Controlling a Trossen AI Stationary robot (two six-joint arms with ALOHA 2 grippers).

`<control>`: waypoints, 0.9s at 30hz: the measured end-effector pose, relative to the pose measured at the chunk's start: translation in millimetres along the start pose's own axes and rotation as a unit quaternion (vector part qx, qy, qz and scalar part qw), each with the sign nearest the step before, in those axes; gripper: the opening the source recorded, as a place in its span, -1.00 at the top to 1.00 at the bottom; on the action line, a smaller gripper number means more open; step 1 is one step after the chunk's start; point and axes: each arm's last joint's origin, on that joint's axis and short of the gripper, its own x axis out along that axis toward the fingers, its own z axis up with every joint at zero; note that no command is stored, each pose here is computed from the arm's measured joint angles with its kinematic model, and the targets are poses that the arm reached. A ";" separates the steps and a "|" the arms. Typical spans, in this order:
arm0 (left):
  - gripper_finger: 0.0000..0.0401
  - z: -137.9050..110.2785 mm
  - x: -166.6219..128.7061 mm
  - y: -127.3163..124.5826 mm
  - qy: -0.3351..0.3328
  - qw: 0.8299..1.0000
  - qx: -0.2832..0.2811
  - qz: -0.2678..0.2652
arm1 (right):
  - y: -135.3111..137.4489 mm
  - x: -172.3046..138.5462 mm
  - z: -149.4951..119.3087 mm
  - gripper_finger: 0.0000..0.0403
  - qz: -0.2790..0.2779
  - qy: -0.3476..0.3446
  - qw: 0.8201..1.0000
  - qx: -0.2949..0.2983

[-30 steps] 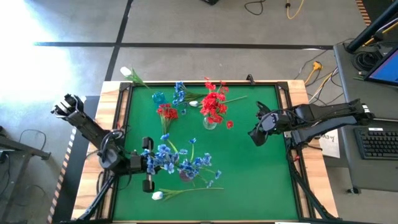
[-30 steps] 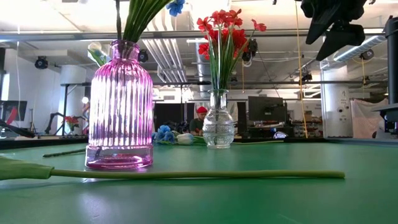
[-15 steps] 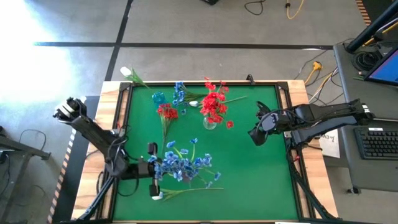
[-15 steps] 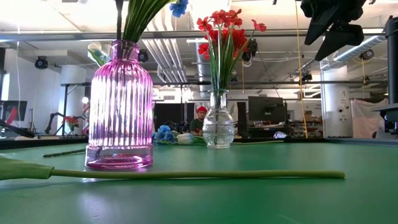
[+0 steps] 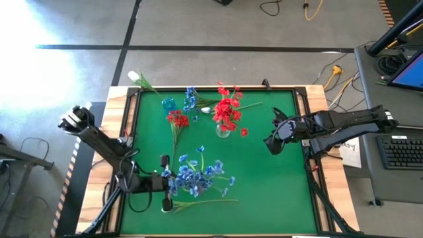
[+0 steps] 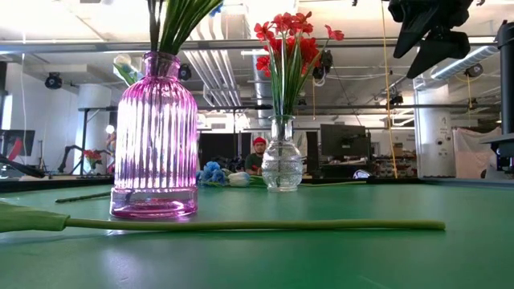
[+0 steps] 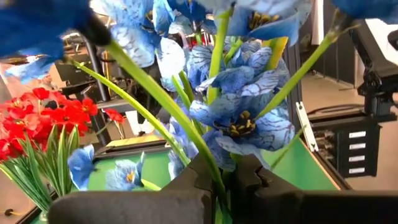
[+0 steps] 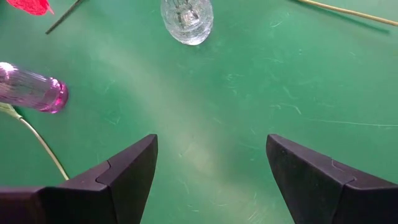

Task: Sort flowers into vase by color
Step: Put the bottom blue flowers into the violet vase

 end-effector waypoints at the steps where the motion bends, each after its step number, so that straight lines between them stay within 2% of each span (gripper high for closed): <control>1: 1.00 -1.6 0.5 -1.0 0.002 1.000 0.003 0.000 | 0.0 0.0 0.0 -0.45 0.000 0.000 1.000 0.000; 9: 1.00 -13.6 3.9 -7.7 0.019 1.000 0.003 -0.001 | 0.0 0.0 0.0 -0.45 0.000 0.000 1.000 0.000; 15: 1.00 -22.8 6.4 -10.8 0.034 0.999 -0.012 0.032 | 0.0 0.0 0.0 -0.45 0.000 0.000 1.000 0.000; 27: 1.00 -34.1 8.5 -15.1 0.048 0.998 -0.009 0.033 | 0.0 0.0 0.0 -0.45 0.000 0.000 1.000 -0.003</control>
